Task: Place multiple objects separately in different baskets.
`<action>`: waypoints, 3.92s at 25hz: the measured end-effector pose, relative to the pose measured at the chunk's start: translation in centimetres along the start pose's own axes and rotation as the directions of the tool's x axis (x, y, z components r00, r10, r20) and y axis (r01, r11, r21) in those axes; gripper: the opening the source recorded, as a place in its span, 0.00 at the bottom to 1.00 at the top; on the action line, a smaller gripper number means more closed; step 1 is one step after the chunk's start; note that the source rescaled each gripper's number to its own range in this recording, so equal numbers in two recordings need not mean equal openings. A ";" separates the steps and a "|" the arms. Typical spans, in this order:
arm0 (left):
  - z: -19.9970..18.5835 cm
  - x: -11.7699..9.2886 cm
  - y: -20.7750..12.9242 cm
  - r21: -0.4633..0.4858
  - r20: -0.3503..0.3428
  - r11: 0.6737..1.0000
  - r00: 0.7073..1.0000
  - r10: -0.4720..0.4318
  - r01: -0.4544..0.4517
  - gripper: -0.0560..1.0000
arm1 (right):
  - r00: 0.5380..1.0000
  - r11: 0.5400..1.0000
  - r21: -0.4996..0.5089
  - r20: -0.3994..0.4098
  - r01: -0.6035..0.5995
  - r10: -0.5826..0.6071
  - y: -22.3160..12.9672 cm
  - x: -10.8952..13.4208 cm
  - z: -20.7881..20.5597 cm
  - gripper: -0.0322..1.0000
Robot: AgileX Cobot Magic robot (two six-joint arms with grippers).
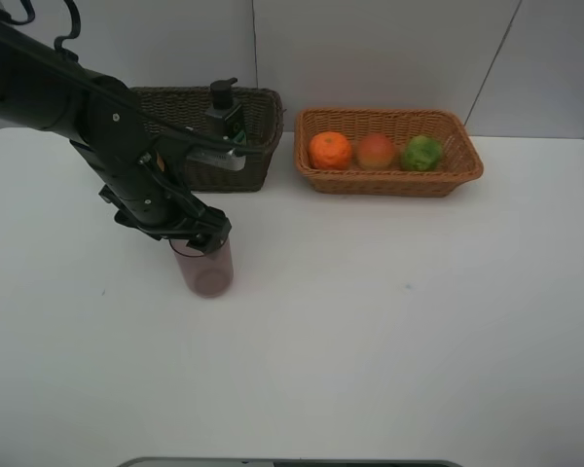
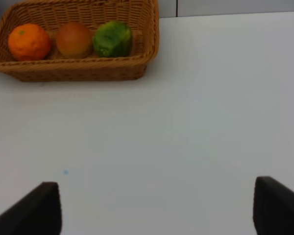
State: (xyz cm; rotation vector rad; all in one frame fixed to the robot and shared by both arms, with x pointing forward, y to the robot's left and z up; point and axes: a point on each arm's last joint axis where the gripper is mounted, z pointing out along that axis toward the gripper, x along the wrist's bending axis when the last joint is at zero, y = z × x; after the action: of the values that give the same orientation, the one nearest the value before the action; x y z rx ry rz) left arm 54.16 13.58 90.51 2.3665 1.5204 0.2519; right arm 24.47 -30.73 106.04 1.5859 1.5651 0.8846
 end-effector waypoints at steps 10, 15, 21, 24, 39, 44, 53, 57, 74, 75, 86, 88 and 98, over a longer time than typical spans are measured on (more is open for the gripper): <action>0.7 0.0 -0.2 0.010 -0.001 1.000 1.000 0.000 0.000 0.46 | 1.000 1.000 0.000 0.000 0.000 0.000 0.0 0.0 0.0 0.63; 0.7 0.0 -0.1 -0.001 0.001 1.000 1.000 -0.001 0.001 0.05 | 1.000 1.000 0.000 0.000 0.000 0.000 0.0 0.0 0.0 0.63; 0.7 0.0 -0.1 -0.002 0.001 1.000 1.000 -0.004 0.004 0.05 | 1.000 1.000 0.000 0.000 0.000 0.000 0.0 0.0 0.0 0.63; 0.7 0.0 -0.1 -0.002 0.001 1.000 1.000 -0.005 0.005 0.05 | 1.000 1.000 0.000 0.000 0.000 0.000 0.0 0.0 0.0 0.63; 0.7 0.0 -0.2 0.005 0.001 1.000 1.000 -0.006 0.006 0.05 | 1.000 1.000 0.000 0.000 0.000 0.000 0.0 0.0 0.0 0.63; -0.7 0.0 0.1 -0.014 0.002 1.000 1.000 -0.008 0.008 0.05 | 1.000 1.000 0.000 0.000 0.000 0.000 0.0 0.0 0.0 0.63; -6.3 0.2 0.6 -0.085 0.012 0.992 0.996 -0.093 0.094 0.05 | 1.000 1.000 0.000 0.000 0.000 0.000 0.0 0.0 0.0 0.63; -8.4 1.4 0.6 -0.111 0.007 0.979 0.985 -0.172 0.172 0.05 | 1.000 1.000 0.000 0.000 0.000 0.000 0.0 0.0 0.0 0.63; -14.2 5.5 6.2 -0.205 -0.047 0.929 0.945 -0.323 0.307 0.05 | 1.000 1.000 0.000 0.000 0.000 0.000 0.0 0.0 0.0 0.63; -14.1 5.6 6.5 -0.209 -0.052 0.930 0.946 -0.319 0.302 0.05 | 1.000 1.000 0.000 0.000 0.000 0.000 0.0 0.0 0.0 0.63; -11.8 7.6 8.5 -0.278 -0.135 0.931 0.950 -0.280 0.235 0.05 | 1.000 1.000 0.000 0.000 0.000 0.000 0.0 0.0 0.0 0.63; -11.4 8.4 8.7 -0.302 -0.142 0.924 0.947 -0.288 0.236 0.05 | 1.000 1.000 0.000 0.000 0.000 0.000 0.0 0.0 0.0 0.63; -7.5 12.7 9.6 -0.401 -0.180 0.892 0.937 -0.300 0.209 0.05 | 1.000 1.000 0.000 0.000 0.000 0.000 0.0 0.0 0.0 0.63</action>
State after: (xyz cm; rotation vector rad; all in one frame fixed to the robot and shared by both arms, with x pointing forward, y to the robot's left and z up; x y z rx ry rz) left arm 65.32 22.63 100.65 1.8645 1.6919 0.7176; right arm 24.47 -30.73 106.04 1.5858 1.5650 0.8842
